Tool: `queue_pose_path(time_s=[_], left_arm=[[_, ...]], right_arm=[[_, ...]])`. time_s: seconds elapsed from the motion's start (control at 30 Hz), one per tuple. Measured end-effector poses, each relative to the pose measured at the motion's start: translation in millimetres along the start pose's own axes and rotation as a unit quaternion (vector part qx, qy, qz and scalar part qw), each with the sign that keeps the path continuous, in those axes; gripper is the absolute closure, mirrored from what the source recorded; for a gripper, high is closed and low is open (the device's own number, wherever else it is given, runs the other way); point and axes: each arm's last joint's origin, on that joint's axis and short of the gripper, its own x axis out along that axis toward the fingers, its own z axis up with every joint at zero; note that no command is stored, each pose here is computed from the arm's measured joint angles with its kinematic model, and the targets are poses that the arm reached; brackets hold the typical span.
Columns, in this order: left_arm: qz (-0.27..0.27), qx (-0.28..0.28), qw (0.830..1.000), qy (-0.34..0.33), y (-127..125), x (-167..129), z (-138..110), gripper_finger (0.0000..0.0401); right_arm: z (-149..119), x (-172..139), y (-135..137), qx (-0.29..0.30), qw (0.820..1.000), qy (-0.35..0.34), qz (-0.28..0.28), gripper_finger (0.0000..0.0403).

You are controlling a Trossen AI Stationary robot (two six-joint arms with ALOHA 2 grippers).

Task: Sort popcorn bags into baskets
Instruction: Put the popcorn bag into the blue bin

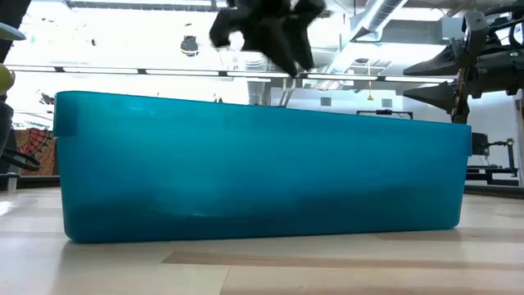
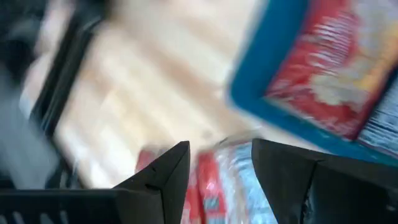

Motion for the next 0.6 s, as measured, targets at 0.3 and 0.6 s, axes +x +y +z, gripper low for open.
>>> queue_pose_path(time_s=[0.3,0.6], left_arm=[[-0.075,-0.316,0.946,0.012,44,-38,-85,0.0238],[-0.074,-0.274,0.959,-0.005,15,12,-122,0.0238]], right_arm=[[0,0,0,0.000,1.000,0.000,0.000,0.0168],[0,0,0,0.000,1.000,0.000,0.000,0.0168]])
